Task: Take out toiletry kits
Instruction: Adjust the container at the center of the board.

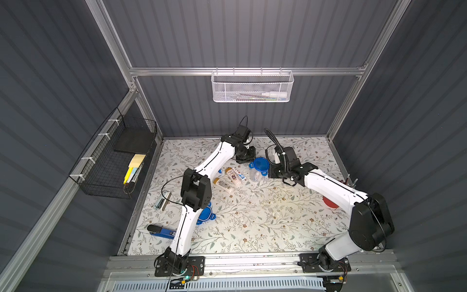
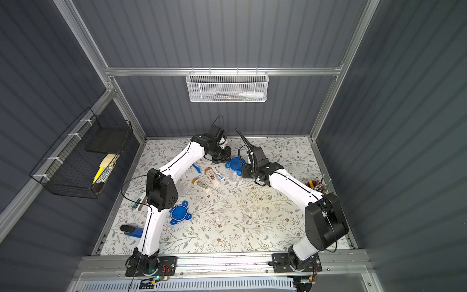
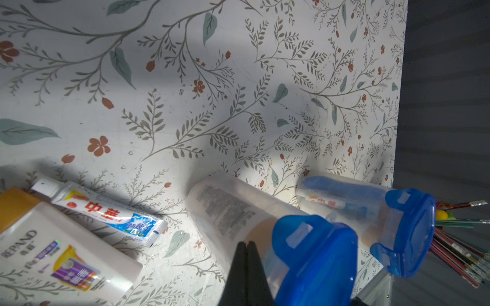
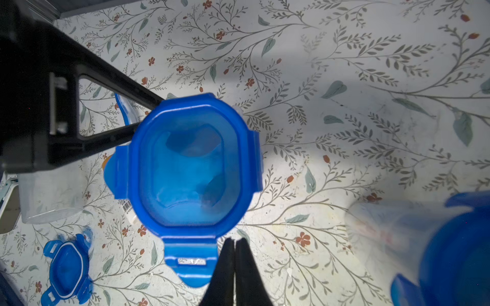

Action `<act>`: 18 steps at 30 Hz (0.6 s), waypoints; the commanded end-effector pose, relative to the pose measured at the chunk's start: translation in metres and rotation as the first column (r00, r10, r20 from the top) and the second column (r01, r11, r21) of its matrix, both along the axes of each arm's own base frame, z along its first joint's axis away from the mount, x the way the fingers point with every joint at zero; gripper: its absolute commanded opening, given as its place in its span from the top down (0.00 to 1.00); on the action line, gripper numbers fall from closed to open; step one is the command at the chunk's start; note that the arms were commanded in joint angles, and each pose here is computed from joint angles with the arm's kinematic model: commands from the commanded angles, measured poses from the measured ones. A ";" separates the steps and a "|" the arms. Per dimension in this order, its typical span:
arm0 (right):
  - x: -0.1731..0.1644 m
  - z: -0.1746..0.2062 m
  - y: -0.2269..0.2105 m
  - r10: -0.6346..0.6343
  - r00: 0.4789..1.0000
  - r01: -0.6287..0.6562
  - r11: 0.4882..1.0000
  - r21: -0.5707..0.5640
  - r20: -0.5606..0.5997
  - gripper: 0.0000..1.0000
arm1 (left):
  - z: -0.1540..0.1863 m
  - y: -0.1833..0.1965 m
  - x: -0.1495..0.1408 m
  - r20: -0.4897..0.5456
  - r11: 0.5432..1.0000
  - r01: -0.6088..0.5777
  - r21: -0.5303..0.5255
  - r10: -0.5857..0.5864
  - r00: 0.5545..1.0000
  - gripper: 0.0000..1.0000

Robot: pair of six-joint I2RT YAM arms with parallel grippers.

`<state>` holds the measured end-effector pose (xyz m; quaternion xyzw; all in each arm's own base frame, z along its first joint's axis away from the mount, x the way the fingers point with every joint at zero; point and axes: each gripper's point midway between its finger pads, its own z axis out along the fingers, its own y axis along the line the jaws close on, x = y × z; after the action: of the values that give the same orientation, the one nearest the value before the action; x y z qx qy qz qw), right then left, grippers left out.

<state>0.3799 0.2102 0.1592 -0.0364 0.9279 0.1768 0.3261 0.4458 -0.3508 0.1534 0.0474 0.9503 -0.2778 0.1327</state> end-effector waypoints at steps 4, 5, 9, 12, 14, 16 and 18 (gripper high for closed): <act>0.001 0.028 0.019 0.043 0.997 -0.053 0.989 0.139 0.069 0.86 | 0.035 0.018 0.018 0.084 1.000 -0.022 0.020 0.020 0.996 1.00; 0.001 0.034 0.018 0.044 0.996 -0.057 0.986 0.160 0.079 0.85 | 0.043 0.022 0.019 0.105 0.999 -0.028 0.030 0.025 0.994 1.00; 0.008 0.054 0.005 0.033 0.995 -0.057 0.960 0.273 0.093 0.79 | 0.068 0.042 0.011 0.155 0.995 -0.064 0.077 0.052 0.987 1.00; 0.018 0.056 -0.002 0.062 0.996 -0.079 0.933 0.351 0.060 0.70 | 0.076 0.044 -0.005 0.162 0.995 -0.064 0.077 0.051 0.985 1.00; 0.025 0.052 -0.001 0.090 0.996 -0.085 0.914 0.398 0.005 0.66 | 0.080 0.034 -0.016 0.174 0.996 -0.043 0.072 0.030 0.984 1.00; 0.031 0.043 0.002 0.135 0.989 -0.097 0.889 0.447 -0.053 0.59 | 0.080 0.018 -0.033 0.166 0.997 0.007 0.073 -0.019 0.986 1.00; 0.032 0.036 0.007 0.174 0.979 -0.101 0.866 0.489 -0.105 0.55 | 0.076 0.001 -0.046 0.145 0.997 0.055 0.055 -0.062 0.987 1.00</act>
<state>0.4227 0.1974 0.1991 0.0107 0.8792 0.3629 0.3086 0.4249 -0.3286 0.2345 0.0636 0.9430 -0.2476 0.2131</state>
